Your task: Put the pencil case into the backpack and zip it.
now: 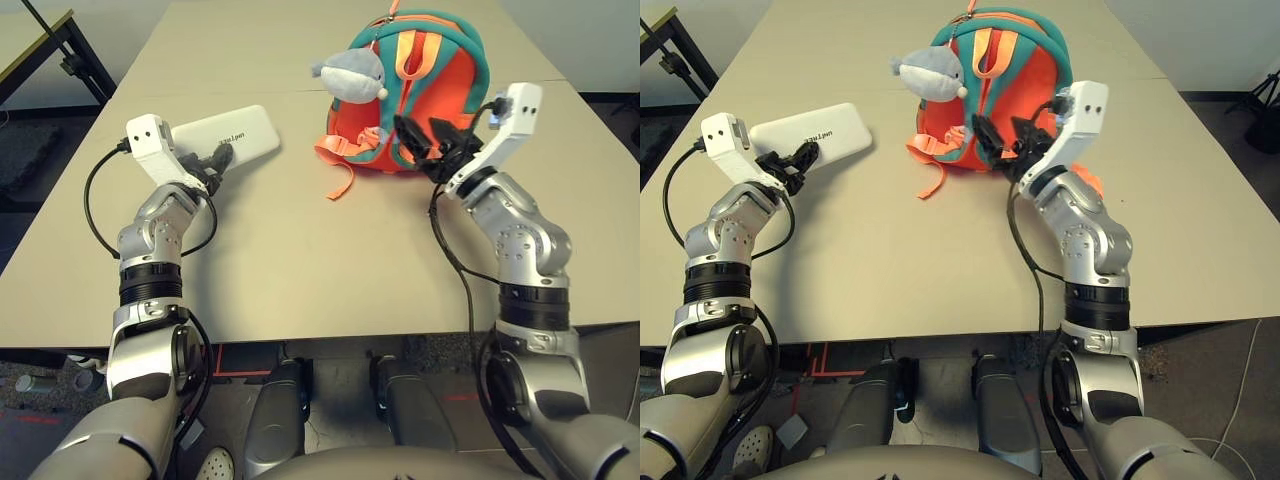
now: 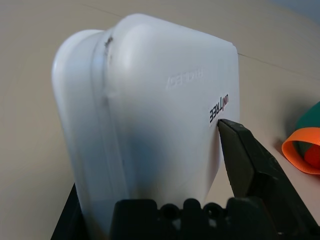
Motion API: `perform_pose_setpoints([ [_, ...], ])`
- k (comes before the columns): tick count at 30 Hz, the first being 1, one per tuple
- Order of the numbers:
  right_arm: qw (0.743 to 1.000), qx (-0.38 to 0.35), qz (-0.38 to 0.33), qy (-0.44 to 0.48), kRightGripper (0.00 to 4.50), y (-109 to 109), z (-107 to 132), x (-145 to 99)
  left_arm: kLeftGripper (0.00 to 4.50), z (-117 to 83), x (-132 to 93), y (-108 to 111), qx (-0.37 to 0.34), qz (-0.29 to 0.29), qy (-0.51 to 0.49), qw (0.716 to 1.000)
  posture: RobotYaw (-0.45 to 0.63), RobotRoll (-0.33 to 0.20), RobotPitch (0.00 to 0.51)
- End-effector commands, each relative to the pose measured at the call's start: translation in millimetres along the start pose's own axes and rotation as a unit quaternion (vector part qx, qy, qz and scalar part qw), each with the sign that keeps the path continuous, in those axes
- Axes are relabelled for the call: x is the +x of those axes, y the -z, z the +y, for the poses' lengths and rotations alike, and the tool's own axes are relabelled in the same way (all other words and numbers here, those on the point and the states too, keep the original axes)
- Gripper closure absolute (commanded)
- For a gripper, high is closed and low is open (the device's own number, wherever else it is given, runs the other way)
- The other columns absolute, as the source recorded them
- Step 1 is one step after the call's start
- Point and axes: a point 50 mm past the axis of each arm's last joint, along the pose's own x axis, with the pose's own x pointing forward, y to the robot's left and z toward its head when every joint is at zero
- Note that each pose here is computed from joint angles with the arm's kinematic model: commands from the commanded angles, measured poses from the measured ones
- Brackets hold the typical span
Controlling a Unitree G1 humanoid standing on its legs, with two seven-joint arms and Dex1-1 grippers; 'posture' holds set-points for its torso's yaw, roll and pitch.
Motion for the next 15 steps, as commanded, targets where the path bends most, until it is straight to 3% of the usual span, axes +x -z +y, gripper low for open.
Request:
perform_pose_setpoints([
  [1,1.0,-0.015,0.003,0.002,0.0,4,2,11,1.33,-2,1,-7,0.005,-0.017,-0.001,1.0,-0.08,0.0,0.131],
  [15,0.997,-0.062,-0.018,0.037,0.0,7,-8,48,1.33,0,0,-5,0.005,-0.017,-0.004,1.0,-0.06,0.0,0.126],
])
